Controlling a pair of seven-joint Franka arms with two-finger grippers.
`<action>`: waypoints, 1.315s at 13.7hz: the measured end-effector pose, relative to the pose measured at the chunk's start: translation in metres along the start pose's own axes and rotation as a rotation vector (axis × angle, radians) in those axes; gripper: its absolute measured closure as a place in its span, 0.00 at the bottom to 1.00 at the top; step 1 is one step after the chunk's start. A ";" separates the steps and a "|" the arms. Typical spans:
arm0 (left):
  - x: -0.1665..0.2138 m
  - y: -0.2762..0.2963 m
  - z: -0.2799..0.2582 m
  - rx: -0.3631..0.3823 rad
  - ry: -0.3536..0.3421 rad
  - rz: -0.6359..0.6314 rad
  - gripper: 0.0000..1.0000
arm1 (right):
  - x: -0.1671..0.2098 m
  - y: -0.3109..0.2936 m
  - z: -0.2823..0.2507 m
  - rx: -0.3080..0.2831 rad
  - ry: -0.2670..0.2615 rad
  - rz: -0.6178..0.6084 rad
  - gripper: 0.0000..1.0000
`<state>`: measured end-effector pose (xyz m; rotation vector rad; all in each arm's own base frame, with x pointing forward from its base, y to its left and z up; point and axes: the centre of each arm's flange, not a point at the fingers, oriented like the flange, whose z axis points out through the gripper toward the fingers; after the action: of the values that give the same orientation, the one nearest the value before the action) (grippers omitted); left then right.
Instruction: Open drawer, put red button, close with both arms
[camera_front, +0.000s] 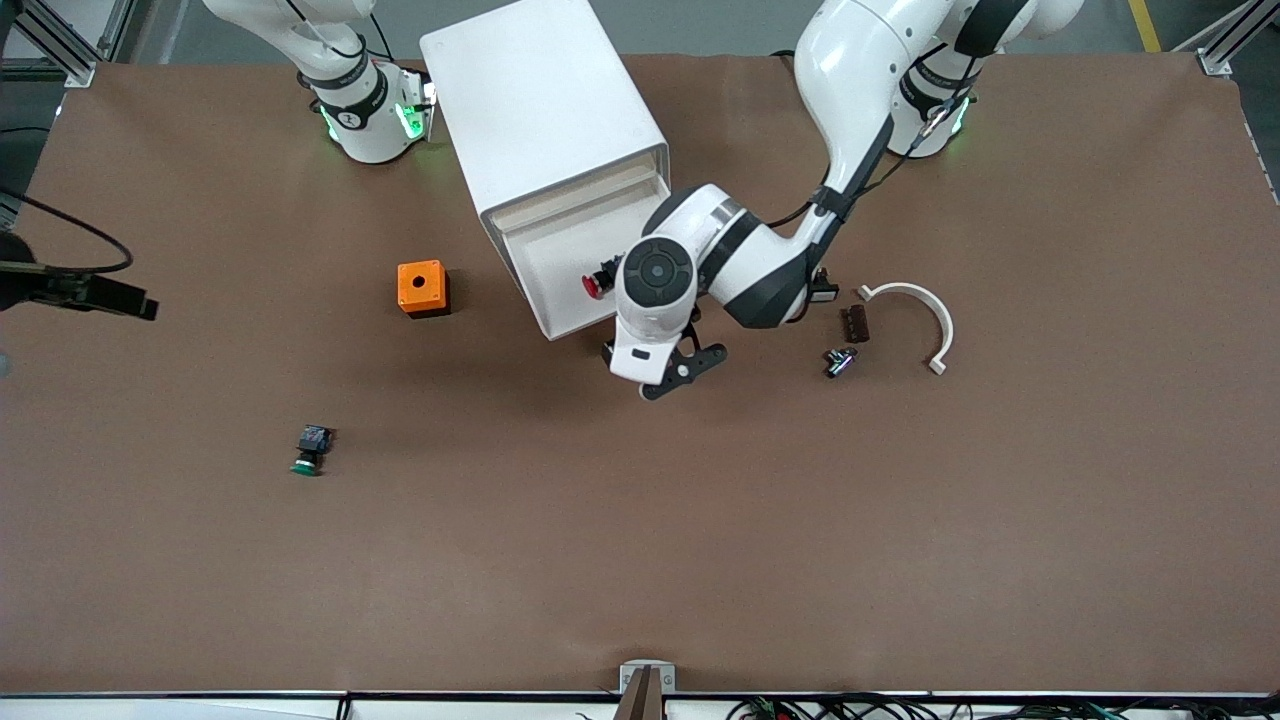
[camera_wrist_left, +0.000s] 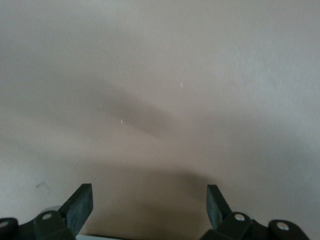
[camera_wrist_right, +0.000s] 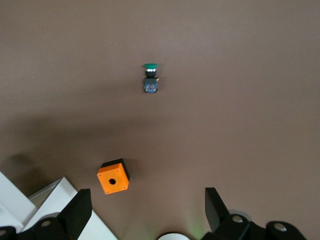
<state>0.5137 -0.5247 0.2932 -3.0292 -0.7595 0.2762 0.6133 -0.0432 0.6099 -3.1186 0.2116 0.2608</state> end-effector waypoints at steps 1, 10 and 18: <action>-0.009 0.002 0.002 0.002 0.000 0.012 0.00 | 0.004 0.009 0.003 -0.006 0.009 0.000 0.00; -0.064 0.016 0.007 0.005 -0.021 0.091 0.00 | 0.025 0.007 0.045 -0.014 -0.038 -0.011 0.00; -0.093 0.021 0.010 0.002 -0.054 0.130 0.00 | 0.019 0.015 0.029 -0.051 -0.006 0.002 0.00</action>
<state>0.4412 -0.5868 0.2984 -3.0857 -0.5652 0.3612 0.6253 -0.0603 0.5786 -3.1676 0.2115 0.2797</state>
